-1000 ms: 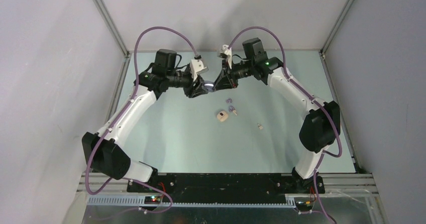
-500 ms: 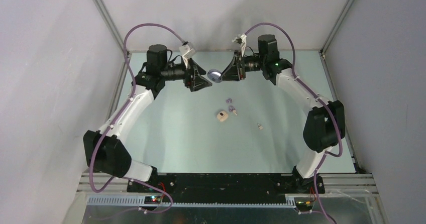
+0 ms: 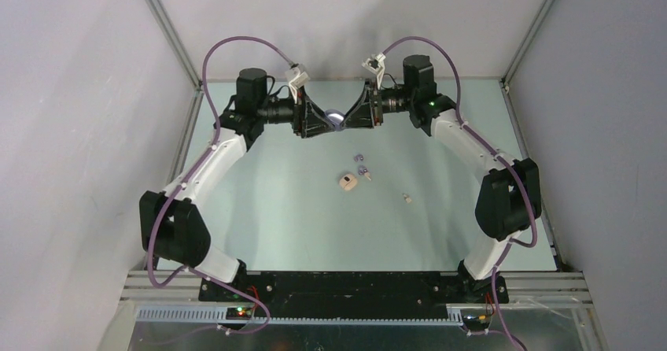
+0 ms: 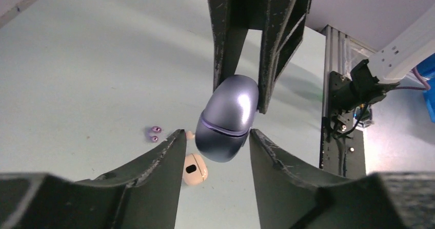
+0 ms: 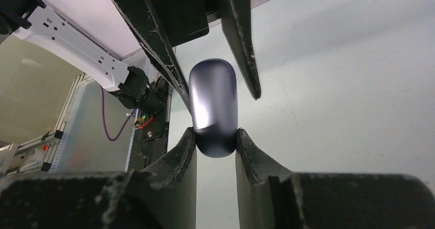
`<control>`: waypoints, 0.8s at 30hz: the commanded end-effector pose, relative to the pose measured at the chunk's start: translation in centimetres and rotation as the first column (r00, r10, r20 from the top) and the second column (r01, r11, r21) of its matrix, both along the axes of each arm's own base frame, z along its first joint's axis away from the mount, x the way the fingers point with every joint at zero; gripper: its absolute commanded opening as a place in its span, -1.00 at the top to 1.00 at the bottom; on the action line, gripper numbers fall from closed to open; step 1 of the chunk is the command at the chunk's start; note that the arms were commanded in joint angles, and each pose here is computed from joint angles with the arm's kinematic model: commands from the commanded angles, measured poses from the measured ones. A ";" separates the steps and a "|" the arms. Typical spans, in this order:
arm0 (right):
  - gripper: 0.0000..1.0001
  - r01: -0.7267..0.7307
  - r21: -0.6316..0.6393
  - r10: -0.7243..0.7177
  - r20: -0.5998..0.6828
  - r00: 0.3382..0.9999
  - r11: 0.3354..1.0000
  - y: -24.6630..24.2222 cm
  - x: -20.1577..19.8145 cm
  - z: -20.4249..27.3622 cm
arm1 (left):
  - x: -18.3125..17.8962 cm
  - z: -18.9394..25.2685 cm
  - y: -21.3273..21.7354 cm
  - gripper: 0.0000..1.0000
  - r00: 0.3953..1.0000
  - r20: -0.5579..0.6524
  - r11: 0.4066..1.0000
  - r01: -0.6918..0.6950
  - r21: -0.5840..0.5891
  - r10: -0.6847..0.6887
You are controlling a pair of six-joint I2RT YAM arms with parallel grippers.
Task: Insert the wireless bluetooth earbuds into the charging case
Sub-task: Open the charging case.
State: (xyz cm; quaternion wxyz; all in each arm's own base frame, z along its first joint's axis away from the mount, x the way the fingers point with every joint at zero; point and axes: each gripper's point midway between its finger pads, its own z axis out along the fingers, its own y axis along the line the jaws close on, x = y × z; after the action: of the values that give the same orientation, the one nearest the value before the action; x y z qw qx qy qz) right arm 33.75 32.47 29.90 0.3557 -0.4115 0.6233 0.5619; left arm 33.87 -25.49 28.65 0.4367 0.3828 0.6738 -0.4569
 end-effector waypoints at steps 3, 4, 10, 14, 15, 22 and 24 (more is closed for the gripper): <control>0.95 -0.011 0.032 0.009 0.067 0.998 0.999 -0.1 -0.9 2.3 | -0.2 3.0 -0.6 0.10 0.997 0.064 0.997 0.056 -0.044 -0.053; 0.94 -0.009 0.030 0.007 0.066 0.998 1.000 -0.1 -0.9 2.3 | -0.2 3.0 -0.6 0.15 0.996 0.065 0.997 0.059 -0.044 -0.056; 0.90 0.003 0.017 -0.004 0.062 0.998 1.000 0.1 -0.8 1.8 | -0.4 3.1 -0.8 0.46 0.995 0.060 0.995 0.086 -0.050 -0.083; 0.58 0.011 0.009 -0.011 0.057 0.998 1.000 0.3 -0.8 1.6 | -0.5 3.1 -1.0 0.80 0.994 0.059 0.994 0.098 -0.053 -0.095; 0.50 0.012 0.008 -0.013 0.056 0.998 1.000 0.3 -0.8 1.6 | -0.5 3.1 -1.0 0.93 0.994 0.060 0.994 0.099 -0.053 -0.095; 0.10 0.065 0.017 -0.066 0.034 0.997 0.998 0.3 0.4 2.0 | -0.6 2.9 -1.0 1.00 0.993 0.056 0.993 0.108 -0.052 -0.105; 0.10 0.090 0.016 -0.091 0.026 0.996 0.996 0.2 1.1 2.0 | -0.6 2.9 -1.1 1.00 0.992 0.059 0.992 0.113 -0.054 -0.110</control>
State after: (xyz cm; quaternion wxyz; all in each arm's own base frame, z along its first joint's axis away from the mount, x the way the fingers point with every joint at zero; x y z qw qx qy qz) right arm 34.19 32.71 29.61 0.3586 -0.3953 0.6396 0.5532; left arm 33.41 -26.08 29.22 0.4198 0.3946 0.6588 -0.4838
